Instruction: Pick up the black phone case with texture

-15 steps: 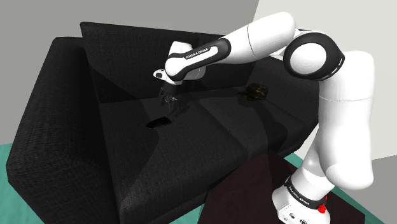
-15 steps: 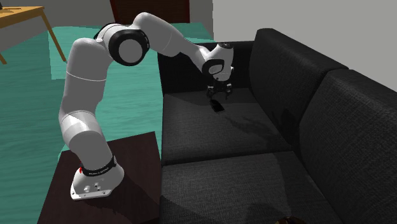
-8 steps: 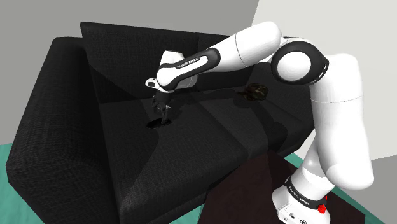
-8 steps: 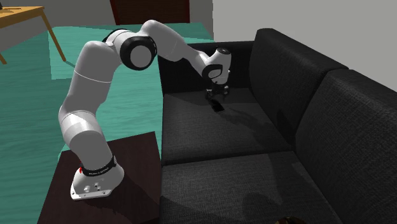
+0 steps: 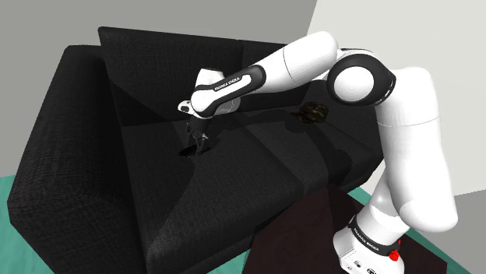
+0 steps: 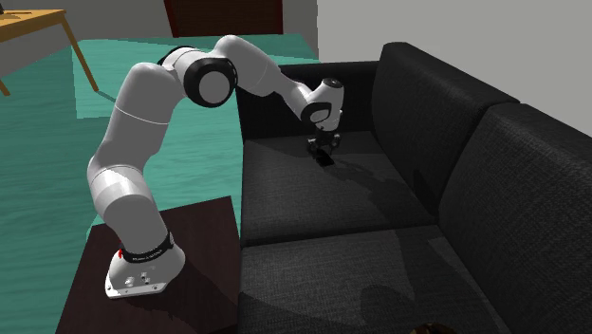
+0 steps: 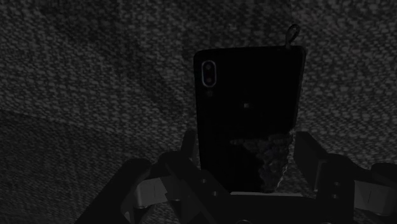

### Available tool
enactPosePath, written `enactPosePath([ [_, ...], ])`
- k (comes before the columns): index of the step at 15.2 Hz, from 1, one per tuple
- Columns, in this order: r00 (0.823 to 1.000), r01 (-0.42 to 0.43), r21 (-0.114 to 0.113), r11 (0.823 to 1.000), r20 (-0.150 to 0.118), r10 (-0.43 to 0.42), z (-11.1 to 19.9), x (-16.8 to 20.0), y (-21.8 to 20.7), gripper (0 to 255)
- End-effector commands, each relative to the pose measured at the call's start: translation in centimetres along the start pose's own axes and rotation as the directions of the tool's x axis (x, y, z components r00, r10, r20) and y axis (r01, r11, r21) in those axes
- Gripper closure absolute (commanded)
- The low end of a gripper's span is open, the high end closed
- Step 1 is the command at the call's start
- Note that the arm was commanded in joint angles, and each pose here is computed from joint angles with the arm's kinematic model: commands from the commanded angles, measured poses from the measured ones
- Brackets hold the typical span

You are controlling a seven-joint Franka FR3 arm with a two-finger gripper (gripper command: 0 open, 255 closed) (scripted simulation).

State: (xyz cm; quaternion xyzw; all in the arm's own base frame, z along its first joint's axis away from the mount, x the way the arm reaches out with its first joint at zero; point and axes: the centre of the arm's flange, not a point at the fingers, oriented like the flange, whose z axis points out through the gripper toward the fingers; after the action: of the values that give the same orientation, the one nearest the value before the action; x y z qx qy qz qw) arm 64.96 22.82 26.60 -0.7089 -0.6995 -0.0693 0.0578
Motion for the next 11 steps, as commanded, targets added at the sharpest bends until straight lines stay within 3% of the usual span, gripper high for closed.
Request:
enactPosePath([
  [1,1.0,0.0,0.001,1.0,0.0,0.0,0.1,-0.1,0.0,255],
  [7,1.0,0.0,0.001,1.0,0.0,0.0,0.1,-0.1,0.0,255],
  [11,1.0,0.0,0.001,1.0,0.0,0.0,-2.0,0.3,0.0,255],
])
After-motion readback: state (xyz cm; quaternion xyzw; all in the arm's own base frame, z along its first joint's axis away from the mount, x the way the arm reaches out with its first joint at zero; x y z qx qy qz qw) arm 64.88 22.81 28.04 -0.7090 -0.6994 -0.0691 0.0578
